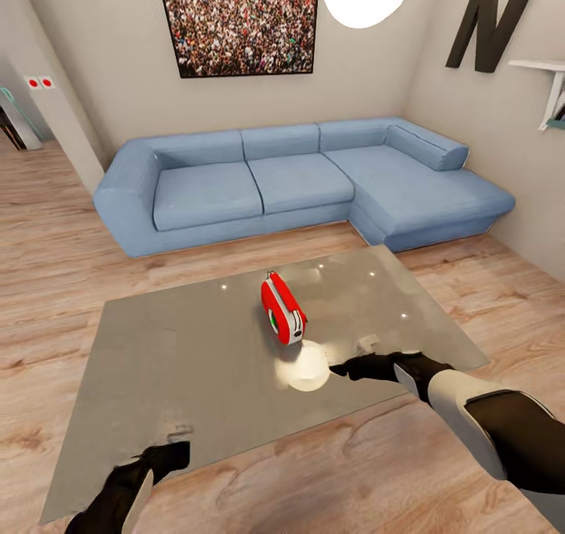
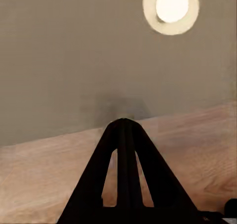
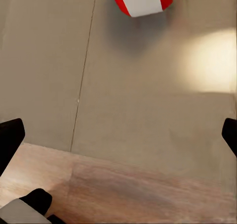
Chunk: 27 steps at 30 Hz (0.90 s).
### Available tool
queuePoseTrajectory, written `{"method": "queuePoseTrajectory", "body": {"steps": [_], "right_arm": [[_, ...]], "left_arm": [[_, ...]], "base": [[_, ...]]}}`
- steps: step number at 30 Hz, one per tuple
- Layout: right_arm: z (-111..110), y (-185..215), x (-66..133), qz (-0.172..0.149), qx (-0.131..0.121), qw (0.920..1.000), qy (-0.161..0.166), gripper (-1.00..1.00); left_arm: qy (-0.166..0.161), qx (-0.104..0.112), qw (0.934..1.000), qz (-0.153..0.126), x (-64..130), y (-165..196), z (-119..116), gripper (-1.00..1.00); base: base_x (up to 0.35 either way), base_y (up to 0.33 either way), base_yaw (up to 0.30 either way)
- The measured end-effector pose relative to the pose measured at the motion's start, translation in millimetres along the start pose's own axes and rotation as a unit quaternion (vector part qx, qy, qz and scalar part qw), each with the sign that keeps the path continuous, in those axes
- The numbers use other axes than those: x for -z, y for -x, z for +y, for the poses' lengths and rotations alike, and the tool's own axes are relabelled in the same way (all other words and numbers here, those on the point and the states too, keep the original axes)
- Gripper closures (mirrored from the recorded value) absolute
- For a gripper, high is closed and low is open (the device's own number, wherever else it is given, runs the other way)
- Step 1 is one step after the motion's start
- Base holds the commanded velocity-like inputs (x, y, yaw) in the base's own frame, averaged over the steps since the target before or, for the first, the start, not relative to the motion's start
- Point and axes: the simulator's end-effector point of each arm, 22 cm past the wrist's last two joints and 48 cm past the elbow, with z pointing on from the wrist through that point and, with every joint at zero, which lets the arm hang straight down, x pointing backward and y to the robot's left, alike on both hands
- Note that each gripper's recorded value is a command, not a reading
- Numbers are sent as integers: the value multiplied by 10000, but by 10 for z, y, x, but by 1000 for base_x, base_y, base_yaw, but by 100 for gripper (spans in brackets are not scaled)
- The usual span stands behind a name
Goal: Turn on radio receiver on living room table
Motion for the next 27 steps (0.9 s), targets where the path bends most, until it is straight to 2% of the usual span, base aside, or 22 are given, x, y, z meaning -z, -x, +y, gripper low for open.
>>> {"method": "queuePoseTrajectory", "body": {"steps": [3,4,5,6,10,13,17,21,24,27], "right_arm": [[7,-332,-13,198,-102,9997,-70,-100],[6,-450,-14,272,-133,9995,-105,-100],[-26,-755,-20,458,-203,9984,-251,-100],[-39,-898,-16,538,-254,9977,-329,-100],[-88,-1380,31,794,-355,9943,-624,-100],[-79,-1730,79,929,-389,9920,-766,-100],[-64,-2307,202,1236,-485,9862,-985,-100],[-69,-2722,339,1388,-496,9817,-1205,-100],[-120,-3060,480,1575,-509,9741,-1539,-100],[-171,-3446,667,1831,-510,9622,-1951,-100]], "left_arm": [[163,-79,9995,260,-95,-775,175,100],[232,-85,9992,321,-85,-1001,232,100],[381,-103,9986,342,-43,-1323,344,100],[431,-96,9975,559,18,-1619,391,100],[567,-80,9940,933,207,-2120,539,100],[698,-84,9911,1134,361,-2378,703,100],[931,-122,9872,1291,562,-2581,1023,100],[1098,-171,9837,1414,741,-2736,1274,100],[1220,-210,9811,1486,871,-2823,1460,100],[1305,-242,9788,1557,984,-2910,1584,100]], "base": [[0,0,0],[0,0,0],[0,0,0],[0,0,0],[0,0,0],[0,0,0],[0,0,0],[0,0,0],[0,0,0],[0,0,0]]}}
